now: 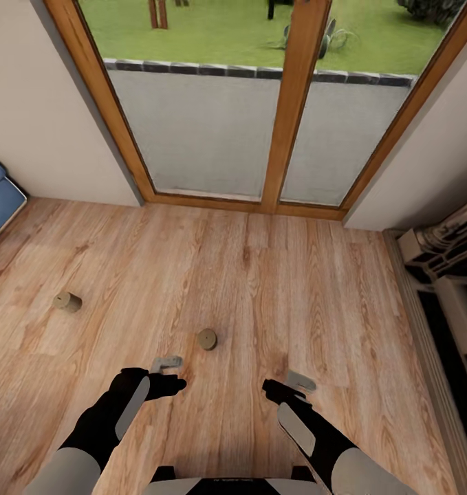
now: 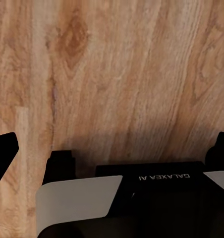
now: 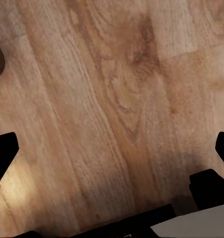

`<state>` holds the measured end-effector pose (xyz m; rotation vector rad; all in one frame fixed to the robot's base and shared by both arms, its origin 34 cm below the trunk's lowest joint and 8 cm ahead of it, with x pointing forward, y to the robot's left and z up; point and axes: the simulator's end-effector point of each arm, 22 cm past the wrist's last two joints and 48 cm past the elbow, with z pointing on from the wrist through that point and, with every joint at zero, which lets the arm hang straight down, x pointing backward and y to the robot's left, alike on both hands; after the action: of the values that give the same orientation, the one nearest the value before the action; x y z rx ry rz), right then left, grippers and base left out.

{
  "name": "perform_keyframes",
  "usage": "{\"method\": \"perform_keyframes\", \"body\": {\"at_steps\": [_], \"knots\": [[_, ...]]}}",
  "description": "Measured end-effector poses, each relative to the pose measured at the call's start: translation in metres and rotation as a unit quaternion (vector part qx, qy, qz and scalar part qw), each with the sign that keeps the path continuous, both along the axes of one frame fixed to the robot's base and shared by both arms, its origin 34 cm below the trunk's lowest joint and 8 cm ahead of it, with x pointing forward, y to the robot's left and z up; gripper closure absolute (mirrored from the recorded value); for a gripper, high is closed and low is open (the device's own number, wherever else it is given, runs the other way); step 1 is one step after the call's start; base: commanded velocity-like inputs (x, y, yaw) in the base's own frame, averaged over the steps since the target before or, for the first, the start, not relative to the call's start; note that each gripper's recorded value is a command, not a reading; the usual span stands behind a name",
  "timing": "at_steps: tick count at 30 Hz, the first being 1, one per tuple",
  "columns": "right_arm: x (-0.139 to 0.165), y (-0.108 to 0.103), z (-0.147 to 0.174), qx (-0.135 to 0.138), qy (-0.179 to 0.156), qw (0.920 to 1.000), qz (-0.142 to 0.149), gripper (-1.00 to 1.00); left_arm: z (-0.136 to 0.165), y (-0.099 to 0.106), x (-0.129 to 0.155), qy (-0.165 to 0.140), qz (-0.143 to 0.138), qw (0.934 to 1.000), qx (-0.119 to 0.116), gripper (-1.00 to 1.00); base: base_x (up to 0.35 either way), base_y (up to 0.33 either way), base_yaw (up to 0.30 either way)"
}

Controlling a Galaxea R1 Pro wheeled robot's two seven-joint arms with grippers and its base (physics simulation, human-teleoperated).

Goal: Place each of the two pumpkins and all three candles from the living room inside a cabinet in the living room (use any cabinet), then make sure every cabinet is closed, and position the cauldron so it is next to a table in the living room.

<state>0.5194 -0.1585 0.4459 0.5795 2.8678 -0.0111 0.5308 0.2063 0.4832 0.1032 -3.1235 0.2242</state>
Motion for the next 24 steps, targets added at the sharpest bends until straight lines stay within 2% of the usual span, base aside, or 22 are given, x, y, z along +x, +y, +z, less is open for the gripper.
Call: {"method": "perform_keyframes", "body": {"at_steps": [10, 24], "knots": [[0.030, -0.007, 0.013, -0.005, -0.044, 0.9990, -0.004, -1.00, 0.006, 0.004, 0.007, -0.007, 0.008, 0.9999, 0.000, -1.00, 0.000, 0.000, 0.000], [0.042, -0.007, 0.024, -0.010, -0.059, 0.9982, 0.011, -1.00, 0.016, 0.009, 0.016, -0.014, 0.028, 0.9995, -0.006, -1.00, 0.000, 0.000, 0.000]]}}
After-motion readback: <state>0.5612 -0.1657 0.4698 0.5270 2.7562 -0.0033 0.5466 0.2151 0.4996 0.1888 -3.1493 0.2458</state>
